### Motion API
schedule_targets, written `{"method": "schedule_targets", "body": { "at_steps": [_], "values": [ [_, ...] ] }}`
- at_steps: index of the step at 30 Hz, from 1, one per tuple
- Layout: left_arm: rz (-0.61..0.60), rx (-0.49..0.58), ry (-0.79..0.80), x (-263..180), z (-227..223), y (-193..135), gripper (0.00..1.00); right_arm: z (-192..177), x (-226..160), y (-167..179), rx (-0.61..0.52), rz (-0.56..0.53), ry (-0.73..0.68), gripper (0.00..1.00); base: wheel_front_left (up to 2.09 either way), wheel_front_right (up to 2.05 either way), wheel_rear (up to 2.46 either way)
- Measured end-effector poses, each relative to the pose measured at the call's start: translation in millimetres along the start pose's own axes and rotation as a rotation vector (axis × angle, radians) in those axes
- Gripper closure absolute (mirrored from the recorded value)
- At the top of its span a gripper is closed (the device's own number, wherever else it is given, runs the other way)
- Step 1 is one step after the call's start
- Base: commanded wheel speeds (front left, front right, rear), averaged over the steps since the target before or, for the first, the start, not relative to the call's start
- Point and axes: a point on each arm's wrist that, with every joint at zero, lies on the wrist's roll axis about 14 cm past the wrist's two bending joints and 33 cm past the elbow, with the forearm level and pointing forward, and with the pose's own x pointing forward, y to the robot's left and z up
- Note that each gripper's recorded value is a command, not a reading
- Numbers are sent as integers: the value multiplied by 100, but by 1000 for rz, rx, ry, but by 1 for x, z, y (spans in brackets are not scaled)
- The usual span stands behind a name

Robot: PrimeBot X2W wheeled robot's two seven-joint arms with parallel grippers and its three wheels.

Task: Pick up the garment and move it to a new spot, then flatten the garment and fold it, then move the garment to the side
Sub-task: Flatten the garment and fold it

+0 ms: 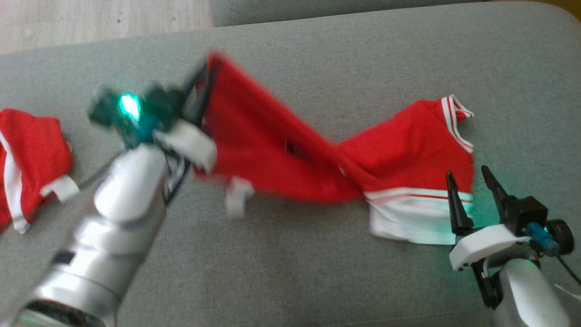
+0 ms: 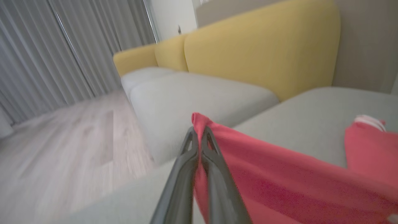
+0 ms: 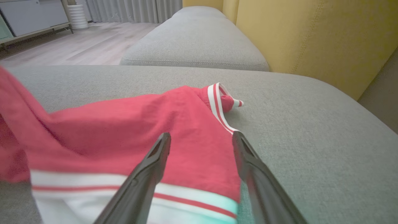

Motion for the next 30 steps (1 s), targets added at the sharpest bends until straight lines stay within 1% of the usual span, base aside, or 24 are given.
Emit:
{"method": "schedule_targets", "body": {
  "at_steps": [2, 4, 7, 11, 13, 15, 18, 20, 21, 22, 23, 24, 26, 30],
  "values": [
    [2, 46, -98, 10, 36, 7, 100, -3, -1, 1, 14, -7, 7, 0, 0, 0, 0],
    [1, 76, -147, 12, 53, 11, 100, -5, -2, 1, 22, -11, 14, 0, 0, 0, 0],
    [18, 75, -163, 11, 58, 17, 100, -6, -3, 1, 27, -15, 17, 0, 0, 0, 0],
    [29, 79, -197, 2, 66, 20, 100, -4, -1, 9, 45, -4, 8, 0, 0, 0, 0],
    [41, 63, -172, -11, 50, 20, 100, -1, 0, 13, 49, 2, 1, 0, 0, 0, 0],
    [48, 41, -107, -32, 18, 15, 100, 1, 0, 13, 55, 2, -5, 0, 0, 0, 0],
    [79, -42, 21, -72, -39, 3, 100, 4, 2, 15, 57, 8, -14, 0, 0, 0, 0],
    [105, -100, 94, -98, -69, -6, 100, 7, 3, 17, 56, 13, -21, 0, 0, 0, 0],
    [116, -122, 125, -108, -81, -11, 94, 8, 3, 18, 55, 16, -24, 0, 0, 0, 0],
    [129, -144, 149, -118, -90, -14, 73, 9, 3, 19, 55, 18, -27, 0, 0, 0, 0],
    [147, -156, 173, -125, -98, -16, 35, 10, 3, 20, 54, 20, -31, 0, 0, 0, 0],
    [171, -160, 199, -132, -107, -17, 0, 12, 3, 20, 54, 22, -35, 0, 0, 0, 0],
    [251, -171, 231, -145, -117, -10, 0, 15, 2, 21, 56, 24, -43, 0, 0, 0, 0],
    [381, -146, 254, -165, -123, 9, 0, 23, -2, 26, 66, 35, -69, 0, 0, 0, 0]
  ]
}}
